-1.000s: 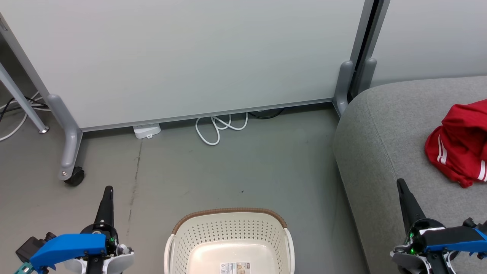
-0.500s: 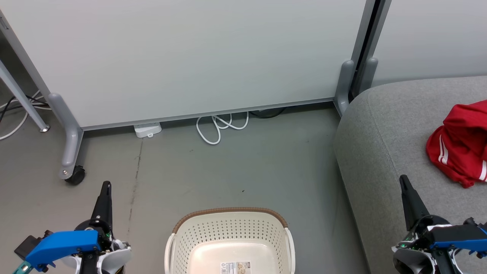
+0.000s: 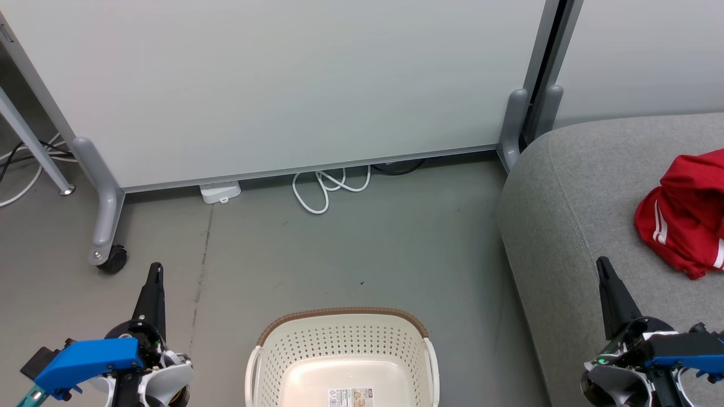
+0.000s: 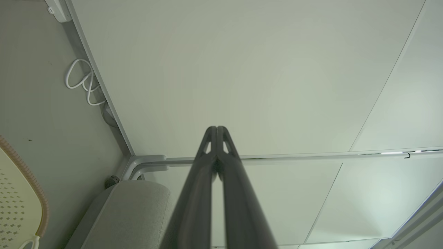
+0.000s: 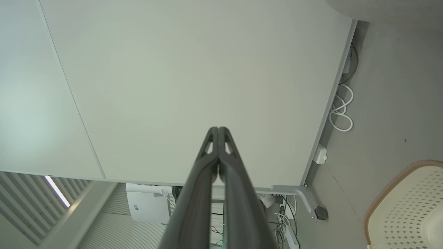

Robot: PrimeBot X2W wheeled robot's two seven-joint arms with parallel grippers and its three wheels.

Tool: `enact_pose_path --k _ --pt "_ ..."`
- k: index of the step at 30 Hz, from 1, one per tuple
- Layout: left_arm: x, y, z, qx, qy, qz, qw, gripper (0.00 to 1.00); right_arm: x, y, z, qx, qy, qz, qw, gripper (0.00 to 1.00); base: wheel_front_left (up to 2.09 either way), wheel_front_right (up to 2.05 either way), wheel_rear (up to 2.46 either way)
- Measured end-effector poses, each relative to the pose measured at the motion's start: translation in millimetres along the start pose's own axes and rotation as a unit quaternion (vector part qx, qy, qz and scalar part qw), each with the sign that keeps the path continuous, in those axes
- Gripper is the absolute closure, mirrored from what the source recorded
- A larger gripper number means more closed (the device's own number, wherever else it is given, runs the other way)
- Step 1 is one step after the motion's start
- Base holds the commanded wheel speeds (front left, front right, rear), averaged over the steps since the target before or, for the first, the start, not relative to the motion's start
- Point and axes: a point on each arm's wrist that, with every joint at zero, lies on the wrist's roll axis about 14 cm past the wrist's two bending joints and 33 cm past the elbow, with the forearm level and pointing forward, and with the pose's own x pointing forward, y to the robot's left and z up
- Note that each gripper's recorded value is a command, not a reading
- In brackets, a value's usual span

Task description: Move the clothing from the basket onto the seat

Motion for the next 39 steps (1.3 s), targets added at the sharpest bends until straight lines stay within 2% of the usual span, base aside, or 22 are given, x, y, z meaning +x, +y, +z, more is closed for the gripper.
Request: enact_pose_path --k 39 --pt "0.0 0.0 0.0 0.000 0.000 0.000 1.000 1.00 0.4 0.7 0.5 0.001 0.000 0.001 1.000 1.00 0.00 0.00 0.00"
